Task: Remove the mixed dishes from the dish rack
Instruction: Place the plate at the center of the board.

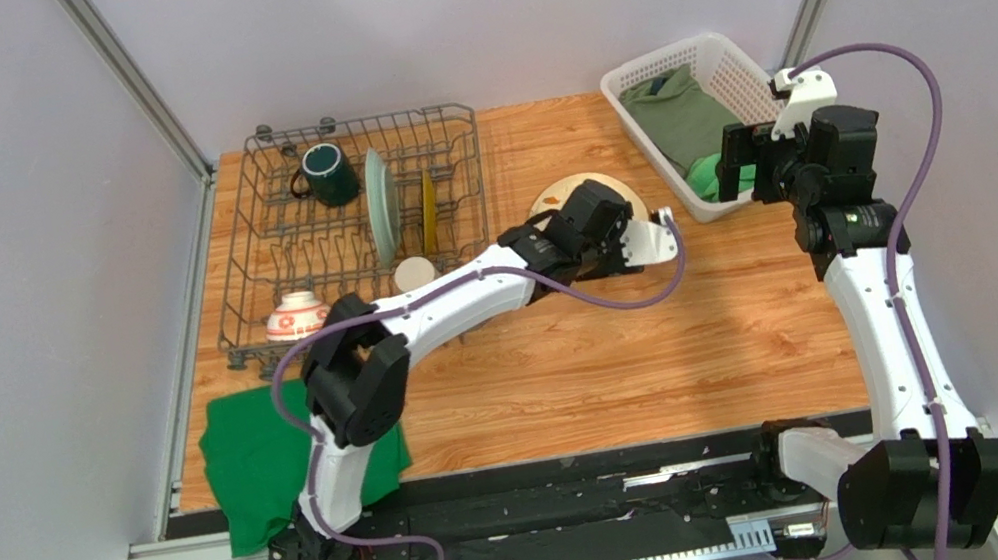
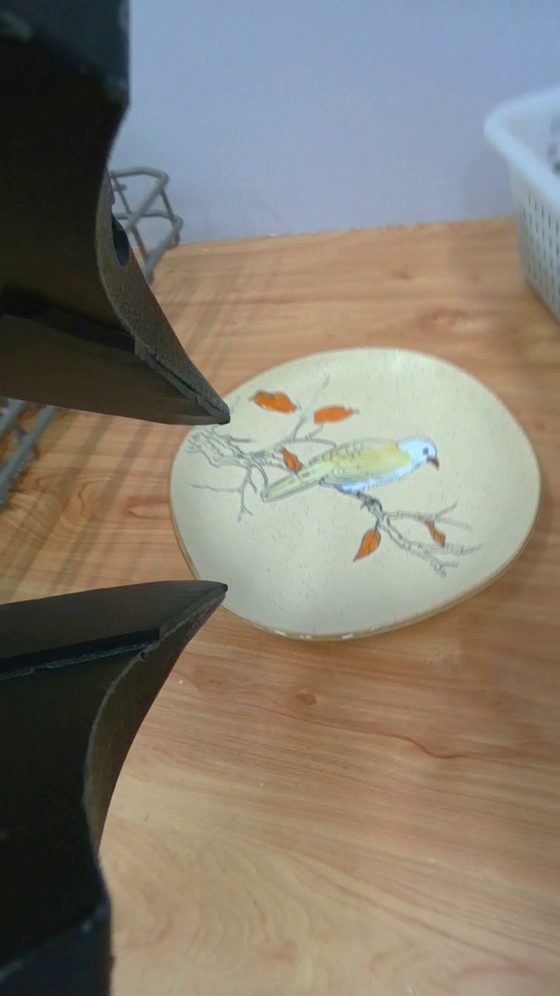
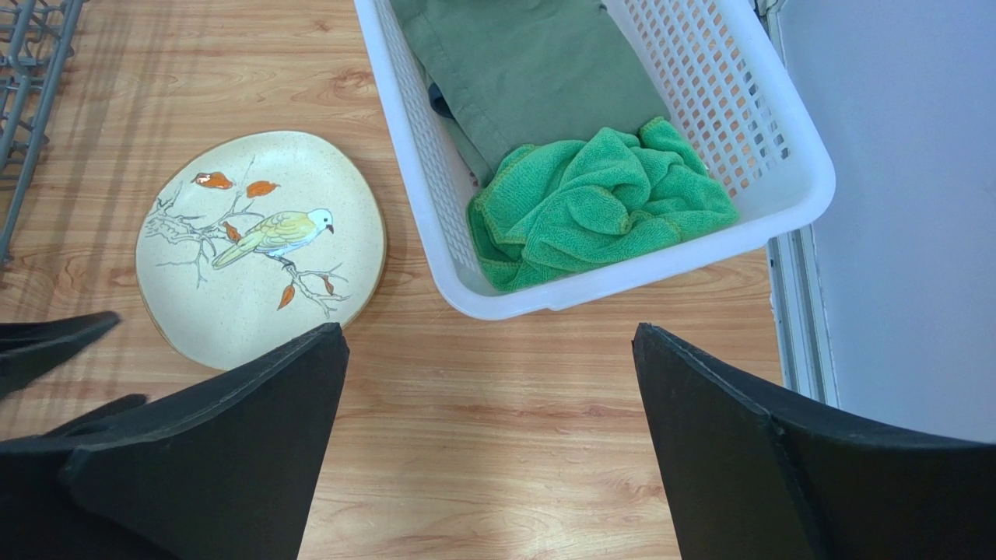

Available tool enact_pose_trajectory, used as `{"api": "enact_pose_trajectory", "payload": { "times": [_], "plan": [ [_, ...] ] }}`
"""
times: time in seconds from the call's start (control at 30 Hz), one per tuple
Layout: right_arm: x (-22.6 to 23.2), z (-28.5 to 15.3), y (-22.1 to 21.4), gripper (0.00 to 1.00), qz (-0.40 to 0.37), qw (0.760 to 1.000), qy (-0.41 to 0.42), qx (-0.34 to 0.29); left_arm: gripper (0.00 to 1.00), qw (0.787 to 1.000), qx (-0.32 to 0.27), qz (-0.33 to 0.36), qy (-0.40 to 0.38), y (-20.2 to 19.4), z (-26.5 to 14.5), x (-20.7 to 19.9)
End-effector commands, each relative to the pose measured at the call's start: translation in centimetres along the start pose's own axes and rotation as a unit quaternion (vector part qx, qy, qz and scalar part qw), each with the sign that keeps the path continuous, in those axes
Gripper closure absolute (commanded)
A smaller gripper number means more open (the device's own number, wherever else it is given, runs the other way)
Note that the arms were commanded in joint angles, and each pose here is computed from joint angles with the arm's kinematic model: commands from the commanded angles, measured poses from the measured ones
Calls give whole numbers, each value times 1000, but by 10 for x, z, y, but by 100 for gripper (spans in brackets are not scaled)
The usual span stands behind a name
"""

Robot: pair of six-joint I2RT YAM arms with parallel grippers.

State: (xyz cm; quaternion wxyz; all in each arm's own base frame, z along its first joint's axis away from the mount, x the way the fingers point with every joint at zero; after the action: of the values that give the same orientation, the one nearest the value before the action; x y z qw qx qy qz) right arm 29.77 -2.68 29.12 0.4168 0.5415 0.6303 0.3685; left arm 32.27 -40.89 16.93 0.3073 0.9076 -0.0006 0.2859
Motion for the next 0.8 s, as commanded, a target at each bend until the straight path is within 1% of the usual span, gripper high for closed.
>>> {"api": "enact_pose_trajectory", "payload": {
  "times": [0.0,0.07,0.1,0.13,0.2,0.23,0.3,0.33,0.37,0.43,0.5,0.67,0.7,0.77],
  "plan": [
    [-1,-8,17,1,3,999,0,-41,40,994,-71,-79,29,35,-73,31],
    [-1,-8,17,1,4,999,2,-40,39,989,-82,-116,50,37,-96,45],
    [0,-7,16,1,4,999,5,-38,34,987,-83,-129,54,36,-104,51],
    [0,-7,17,1,5,999,5,-39,29,981,-89,-158,67,34,-117,62],
    [1,-8,18,1,5,999,7,-40,29,974,-92,-190,83,29,-130,76],
    [1,-9,18,1,5,999,8,-40,29,965,-94,-223,102,21,-143,90],
    [2,-10,19,1,5,999,10,-44,28,953,-102,-254,127,14,-162,105],
    [2,-11,20,1,6,999,11,-45,28,943,-97,-280,149,2,-169,117],
    [3,-11,20,1,6,999,14,-46,27,939,-97,-291,159,-3,-174,122],
    [4,-10,19,1,6,999,17,-45,19,920,-92,-327,195,-21,-191,139],
    [4,-10,19,1,6,999,19,-44,6,905,-88,-356,217,-39,-204,149],
    [6,-12,20,1,7,999,25,-46,5,881,-78,-395,250,-75,-222,163],
    [6,-12,20,1,7,999,27,-46,5,873,-70,-411,255,-87,-225,167],
    [7,-12,20,1,8,998,28,-47,5,867,-61,-425,253,-99,-226,170]
  ]
}}
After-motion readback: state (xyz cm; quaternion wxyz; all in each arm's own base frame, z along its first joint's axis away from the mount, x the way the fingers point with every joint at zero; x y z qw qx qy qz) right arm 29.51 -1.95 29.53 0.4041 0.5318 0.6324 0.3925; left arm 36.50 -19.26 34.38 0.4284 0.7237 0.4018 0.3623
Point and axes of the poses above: each gripper's point midway between its finger pads, its own z axis out along the fingers, its own x axis along the line the jaws close on, y = z × x, the point moved 6 cm from there along -z, back along the fingers, and after that the axes turned 9 degrees about -z, right-handed, at the moved point
